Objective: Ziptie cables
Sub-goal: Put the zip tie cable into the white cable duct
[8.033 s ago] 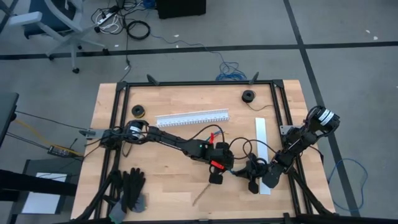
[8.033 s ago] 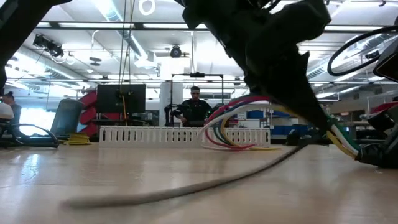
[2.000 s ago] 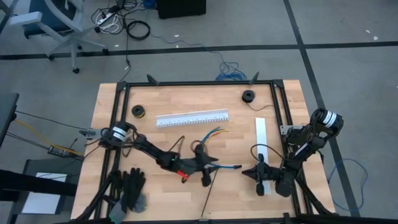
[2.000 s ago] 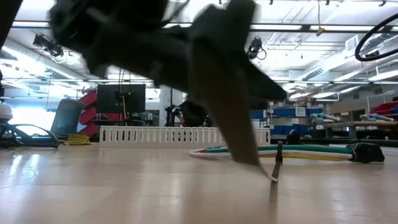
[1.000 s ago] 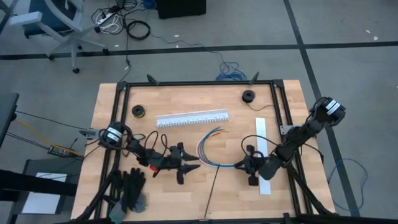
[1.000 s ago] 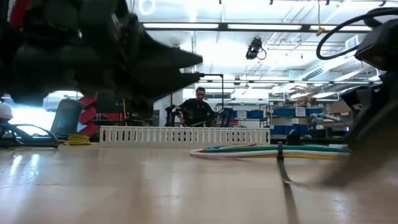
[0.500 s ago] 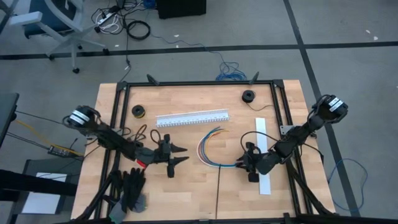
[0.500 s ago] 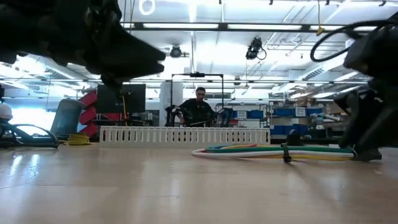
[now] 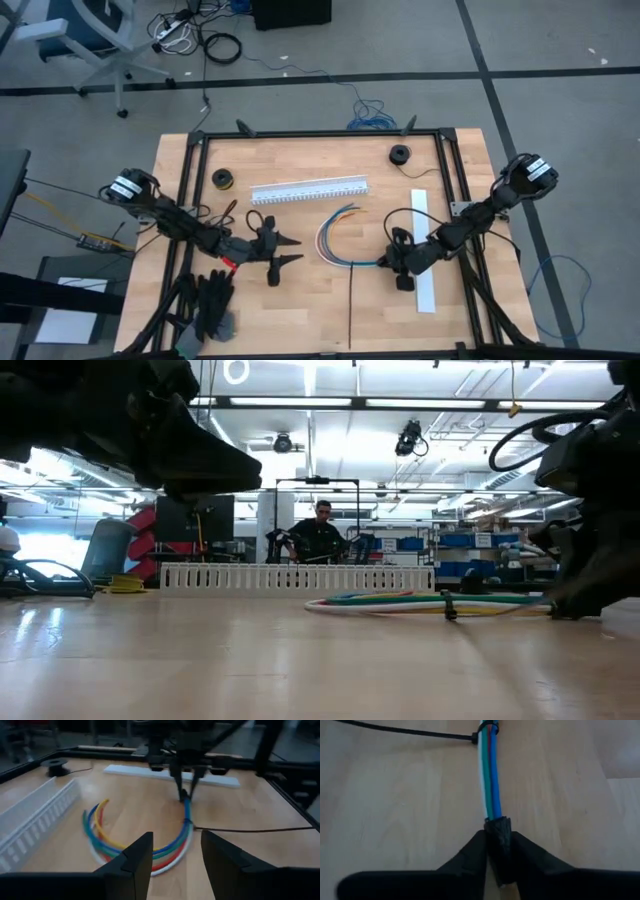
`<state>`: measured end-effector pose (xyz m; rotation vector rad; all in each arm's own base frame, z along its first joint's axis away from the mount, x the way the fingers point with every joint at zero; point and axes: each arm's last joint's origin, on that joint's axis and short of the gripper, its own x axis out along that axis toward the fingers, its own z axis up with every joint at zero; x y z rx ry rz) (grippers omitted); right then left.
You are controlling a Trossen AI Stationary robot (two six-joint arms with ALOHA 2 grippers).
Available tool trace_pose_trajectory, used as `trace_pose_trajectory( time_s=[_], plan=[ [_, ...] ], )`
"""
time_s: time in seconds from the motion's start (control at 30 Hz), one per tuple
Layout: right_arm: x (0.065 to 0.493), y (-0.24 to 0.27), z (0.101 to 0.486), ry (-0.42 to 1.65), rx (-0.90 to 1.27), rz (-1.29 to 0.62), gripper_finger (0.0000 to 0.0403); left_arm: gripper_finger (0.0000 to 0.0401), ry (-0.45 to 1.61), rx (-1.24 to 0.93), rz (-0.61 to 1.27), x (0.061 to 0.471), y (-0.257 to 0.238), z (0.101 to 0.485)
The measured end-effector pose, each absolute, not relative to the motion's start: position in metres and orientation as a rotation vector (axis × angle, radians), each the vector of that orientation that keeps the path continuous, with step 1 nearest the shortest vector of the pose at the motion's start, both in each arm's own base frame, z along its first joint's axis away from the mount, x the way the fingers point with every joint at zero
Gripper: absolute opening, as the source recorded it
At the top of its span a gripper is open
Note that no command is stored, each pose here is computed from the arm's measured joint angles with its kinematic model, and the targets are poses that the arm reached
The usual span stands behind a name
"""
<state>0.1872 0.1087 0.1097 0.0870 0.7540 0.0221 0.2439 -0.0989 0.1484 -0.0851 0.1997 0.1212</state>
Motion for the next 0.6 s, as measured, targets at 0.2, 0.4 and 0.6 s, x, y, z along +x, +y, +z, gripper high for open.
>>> trace_pose_trajectory(
  time_s=[0.2,0.4,0.6],
  plan=[
    [0.190,0.105,0.110,0.747,0.107,0.008,0.0022,0.0142,0.289,0.118,-0.015,0.277,-0.096,0.158],
    [0.192,0.104,0.111,0.738,0.172,-0.020,0.0037,0.0142,0.525,0.396,-0.026,0.322,-0.082,0.170],
    [0.193,0.102,0.111,0.736,0.174,-0.027,0.0018,0.0142,0.659,0.422,-0.161,0.362,-0.065,0.181]
  ],
)
